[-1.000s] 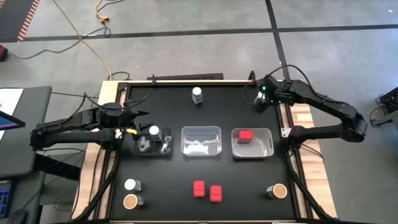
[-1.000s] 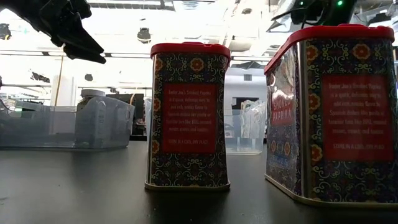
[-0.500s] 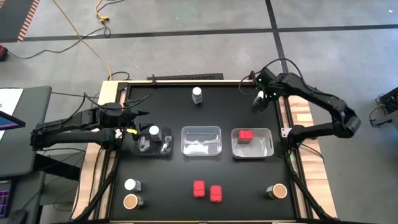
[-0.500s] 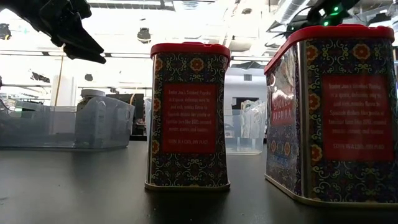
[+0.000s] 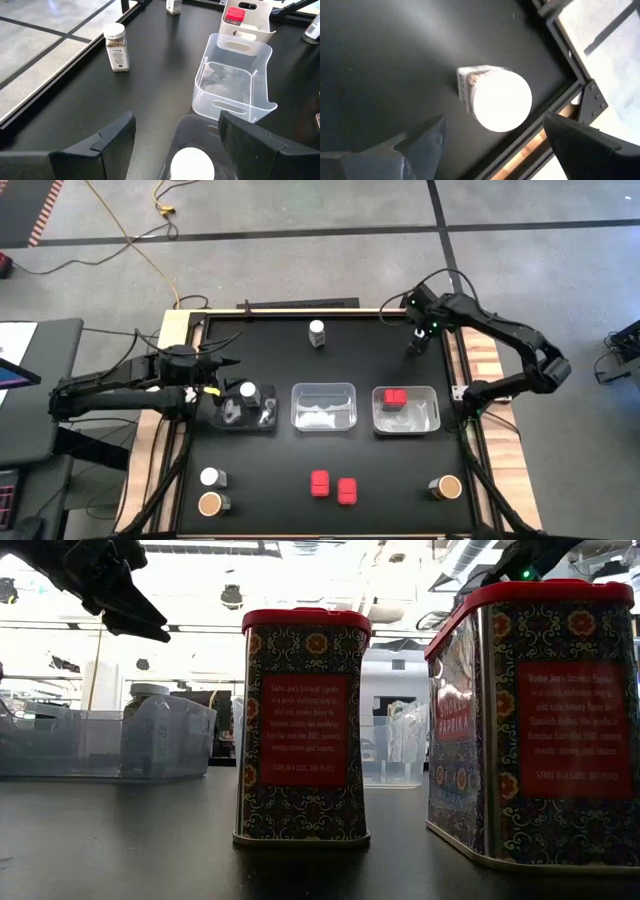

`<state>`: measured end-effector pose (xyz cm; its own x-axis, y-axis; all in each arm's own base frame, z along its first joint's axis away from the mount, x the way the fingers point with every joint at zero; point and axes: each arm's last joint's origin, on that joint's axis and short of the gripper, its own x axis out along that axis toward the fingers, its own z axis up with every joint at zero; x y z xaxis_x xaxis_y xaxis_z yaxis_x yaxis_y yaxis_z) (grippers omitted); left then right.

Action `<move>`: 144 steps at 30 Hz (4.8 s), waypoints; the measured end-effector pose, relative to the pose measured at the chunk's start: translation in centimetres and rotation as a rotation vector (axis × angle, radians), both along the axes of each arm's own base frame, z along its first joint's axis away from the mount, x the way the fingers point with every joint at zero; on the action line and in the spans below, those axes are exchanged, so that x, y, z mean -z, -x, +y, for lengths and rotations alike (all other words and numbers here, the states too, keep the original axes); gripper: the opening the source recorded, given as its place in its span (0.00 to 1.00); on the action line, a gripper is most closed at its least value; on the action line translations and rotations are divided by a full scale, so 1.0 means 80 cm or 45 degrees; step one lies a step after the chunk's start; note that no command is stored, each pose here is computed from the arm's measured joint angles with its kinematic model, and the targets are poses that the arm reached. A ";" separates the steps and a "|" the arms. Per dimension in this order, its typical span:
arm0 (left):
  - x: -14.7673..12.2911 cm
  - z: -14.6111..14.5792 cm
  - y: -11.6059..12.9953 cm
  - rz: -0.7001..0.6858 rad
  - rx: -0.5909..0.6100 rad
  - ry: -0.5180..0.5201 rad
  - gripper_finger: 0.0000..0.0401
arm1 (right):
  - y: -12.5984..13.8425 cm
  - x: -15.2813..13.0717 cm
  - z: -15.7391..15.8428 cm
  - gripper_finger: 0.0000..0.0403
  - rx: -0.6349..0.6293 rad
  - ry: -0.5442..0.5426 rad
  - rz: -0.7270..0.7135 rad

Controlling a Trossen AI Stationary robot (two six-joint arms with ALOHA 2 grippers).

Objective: Sort spices by type
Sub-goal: Put the top right white seasoning bottle into the black bin

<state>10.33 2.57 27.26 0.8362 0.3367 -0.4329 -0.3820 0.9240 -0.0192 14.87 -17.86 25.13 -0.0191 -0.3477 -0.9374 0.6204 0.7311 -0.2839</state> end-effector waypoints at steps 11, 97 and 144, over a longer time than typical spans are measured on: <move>0.000 0.000 0.000 0.005 0.005 -0.011 0.68 | 0.012 0.027 -0.035 0.82 0.035 -0.130 -0.015; 0.000 0.000 0.000 -0.008 -0.017 0.022 0.68 | -0.374 0.022 0.051 0.81 -0.705 -0.288 -0.054; -0.010 0.020 -0.103 -0.092 -0.027 0.066 0.68 | -0.005 -0.012 0.256 0.79 0.048 -0.047 -0.893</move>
